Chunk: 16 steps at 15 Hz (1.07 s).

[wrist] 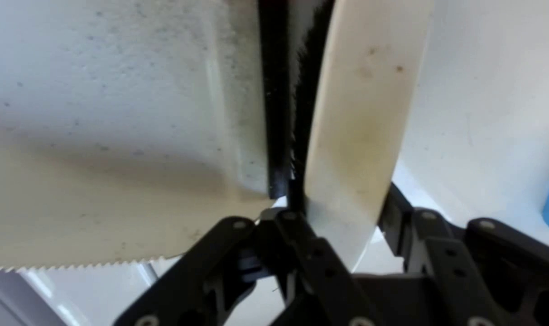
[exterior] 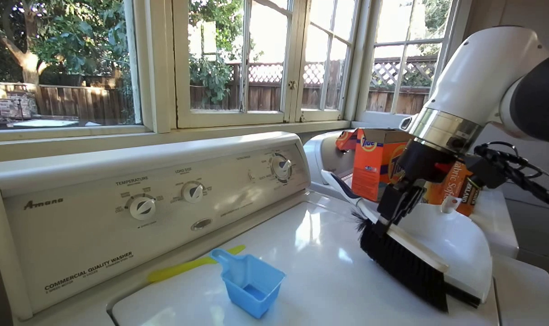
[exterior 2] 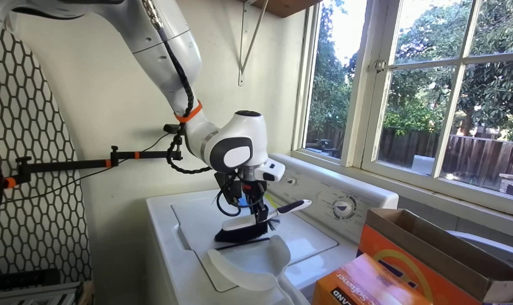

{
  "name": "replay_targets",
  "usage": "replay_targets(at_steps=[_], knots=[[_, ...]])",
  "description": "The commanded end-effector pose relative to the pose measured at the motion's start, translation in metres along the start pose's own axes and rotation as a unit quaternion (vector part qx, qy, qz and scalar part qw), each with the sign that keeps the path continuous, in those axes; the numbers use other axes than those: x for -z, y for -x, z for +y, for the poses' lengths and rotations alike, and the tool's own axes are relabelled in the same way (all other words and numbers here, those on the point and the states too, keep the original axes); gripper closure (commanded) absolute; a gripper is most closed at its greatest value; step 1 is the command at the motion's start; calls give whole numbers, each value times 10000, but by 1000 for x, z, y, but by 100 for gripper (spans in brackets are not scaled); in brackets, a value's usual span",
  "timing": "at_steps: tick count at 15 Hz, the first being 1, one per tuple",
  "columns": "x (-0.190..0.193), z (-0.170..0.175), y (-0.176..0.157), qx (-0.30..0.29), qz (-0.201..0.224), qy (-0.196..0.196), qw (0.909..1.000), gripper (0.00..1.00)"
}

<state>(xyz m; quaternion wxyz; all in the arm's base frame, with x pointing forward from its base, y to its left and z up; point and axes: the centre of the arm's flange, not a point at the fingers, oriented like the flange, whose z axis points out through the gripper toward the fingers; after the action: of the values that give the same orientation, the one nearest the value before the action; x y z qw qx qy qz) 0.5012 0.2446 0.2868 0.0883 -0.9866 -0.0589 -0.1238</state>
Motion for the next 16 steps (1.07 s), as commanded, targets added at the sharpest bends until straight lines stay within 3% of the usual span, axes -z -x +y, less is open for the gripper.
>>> replay_targets(at_steps=[1,5,16], knots=[[1,16,1,175,-10,415,9990,82],[8,30,-4,334,58,678,9971,82],[49,-9,-15,390,534,184,9976,82]])
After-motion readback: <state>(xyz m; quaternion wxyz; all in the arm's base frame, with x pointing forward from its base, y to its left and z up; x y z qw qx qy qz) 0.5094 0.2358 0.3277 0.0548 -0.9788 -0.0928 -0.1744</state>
